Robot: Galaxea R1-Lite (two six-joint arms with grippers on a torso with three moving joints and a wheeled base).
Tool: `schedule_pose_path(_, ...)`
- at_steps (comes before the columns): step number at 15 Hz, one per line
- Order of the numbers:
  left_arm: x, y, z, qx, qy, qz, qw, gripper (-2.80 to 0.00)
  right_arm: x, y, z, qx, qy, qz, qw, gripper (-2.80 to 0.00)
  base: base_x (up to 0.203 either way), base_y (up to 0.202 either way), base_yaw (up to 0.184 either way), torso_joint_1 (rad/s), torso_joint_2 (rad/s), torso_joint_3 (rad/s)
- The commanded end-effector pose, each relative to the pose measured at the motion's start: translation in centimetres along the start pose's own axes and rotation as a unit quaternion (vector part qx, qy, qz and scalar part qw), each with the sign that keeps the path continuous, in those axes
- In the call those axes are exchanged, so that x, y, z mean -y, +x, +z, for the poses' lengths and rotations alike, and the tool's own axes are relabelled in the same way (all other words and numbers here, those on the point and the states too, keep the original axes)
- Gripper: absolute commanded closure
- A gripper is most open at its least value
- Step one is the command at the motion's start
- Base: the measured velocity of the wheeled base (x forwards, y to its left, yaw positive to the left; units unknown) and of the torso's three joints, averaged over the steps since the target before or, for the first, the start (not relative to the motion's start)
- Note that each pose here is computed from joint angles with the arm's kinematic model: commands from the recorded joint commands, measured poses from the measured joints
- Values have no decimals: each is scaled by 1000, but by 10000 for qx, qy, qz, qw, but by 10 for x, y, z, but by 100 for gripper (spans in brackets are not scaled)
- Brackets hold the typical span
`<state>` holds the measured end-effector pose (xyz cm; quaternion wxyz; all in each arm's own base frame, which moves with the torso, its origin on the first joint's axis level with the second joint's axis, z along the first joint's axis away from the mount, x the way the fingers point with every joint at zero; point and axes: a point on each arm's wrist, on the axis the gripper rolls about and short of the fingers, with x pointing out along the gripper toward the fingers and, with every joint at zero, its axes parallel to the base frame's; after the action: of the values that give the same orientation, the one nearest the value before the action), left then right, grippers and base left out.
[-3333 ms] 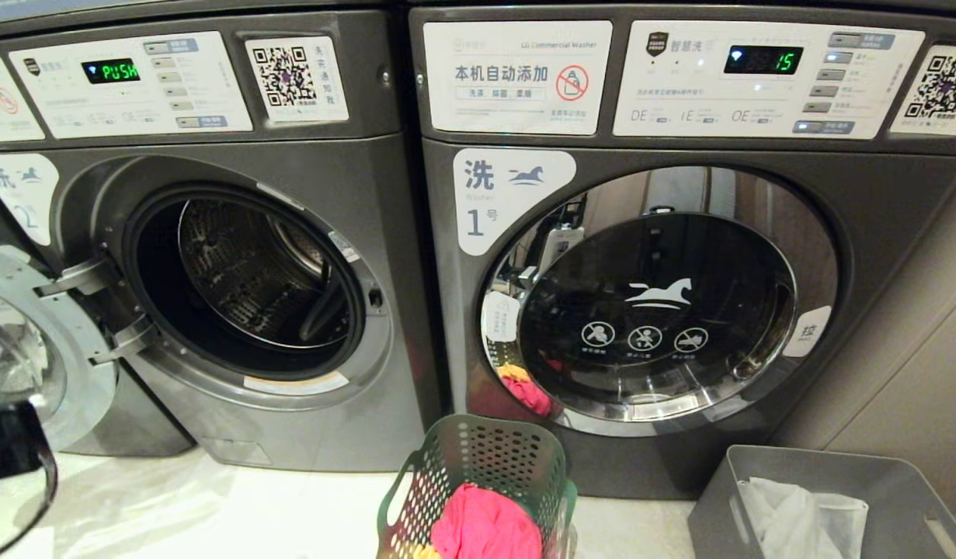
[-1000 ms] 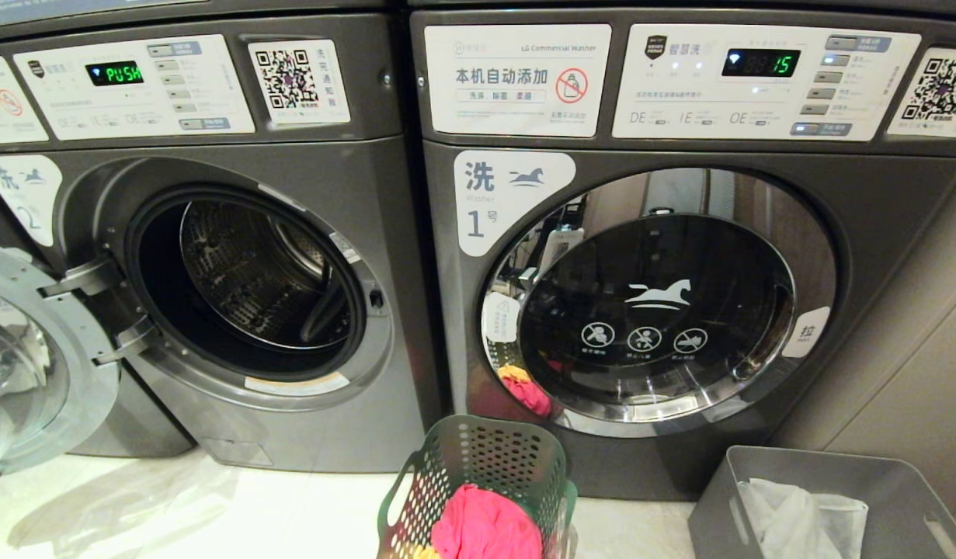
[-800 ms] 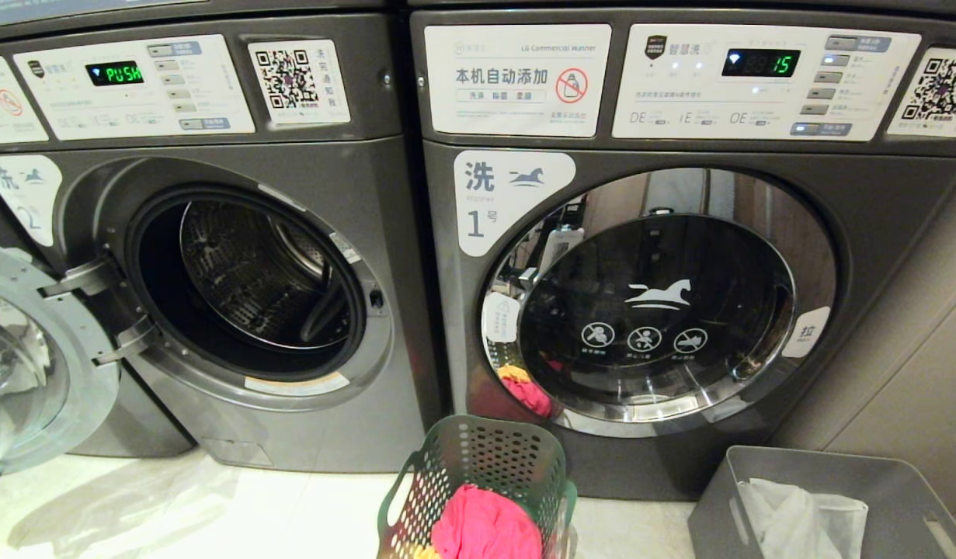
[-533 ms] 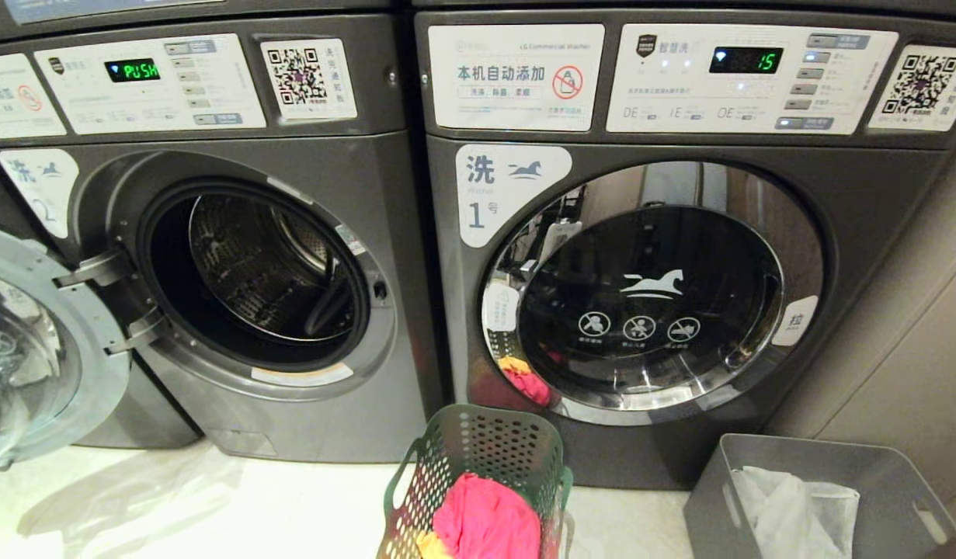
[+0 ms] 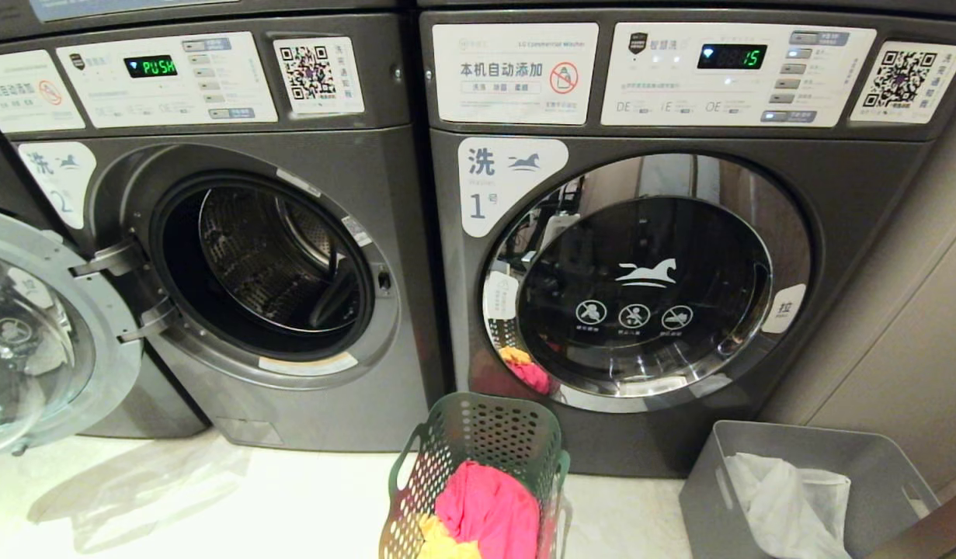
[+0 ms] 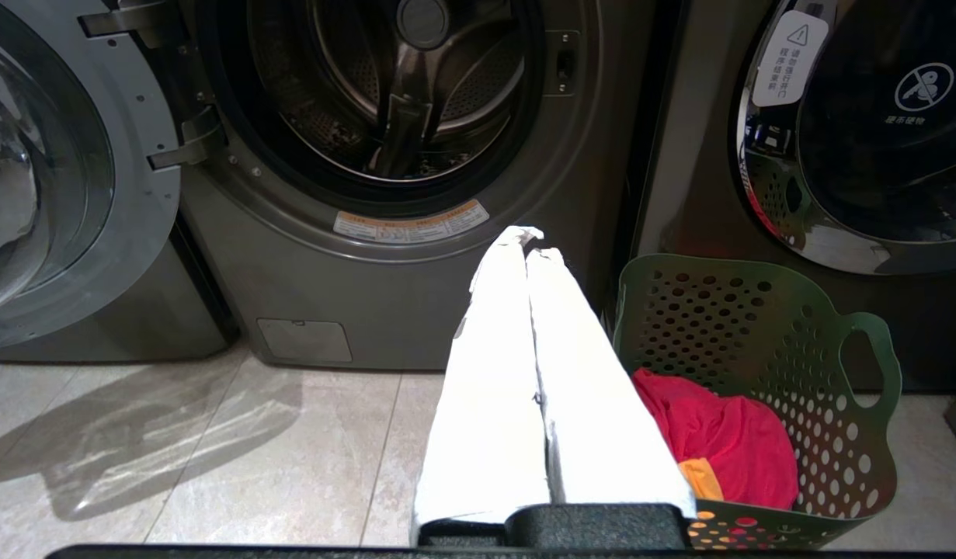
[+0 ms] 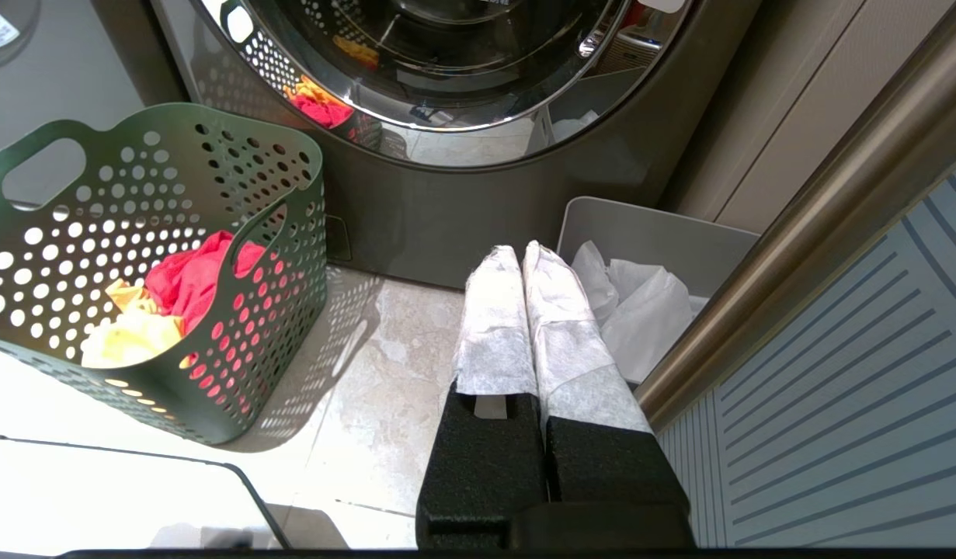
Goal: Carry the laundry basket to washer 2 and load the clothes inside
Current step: Place the clothes into the washing machine
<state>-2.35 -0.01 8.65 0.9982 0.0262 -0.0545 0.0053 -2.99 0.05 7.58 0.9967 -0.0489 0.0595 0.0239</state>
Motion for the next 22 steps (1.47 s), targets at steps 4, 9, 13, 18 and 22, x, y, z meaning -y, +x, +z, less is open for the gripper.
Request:
schedule_pose_path(4,1,2,-11,-202,-8,-3,9998,0,0,0,0,-7,7,-2,10000,0,0,0,0,0,0,0)
schedule_pose_path(9,1,2,-11,-202,-8,-3,9998,0,0,0,0,-7,-1,-2,10000,0,1,22,-1,0,0,0)
schedule_pose_path(13,1,2,-11,-202,-8,-3,9998,0,0,0,0,-7,7,-2,10000,0,0,189,2,3,2,3)
schedule_pose_path(18,1,2,-11,-202,-8,-3,9998,0,0,0,0,-7,7,-2,10000,0,0,195,-1,4,2,2)
schedule_pose_path(22,1,2,-11,-202,-8,-3,9998,0,0,0,0,-7,7,-2,10000,0,0,192,-2,-1,3,3)
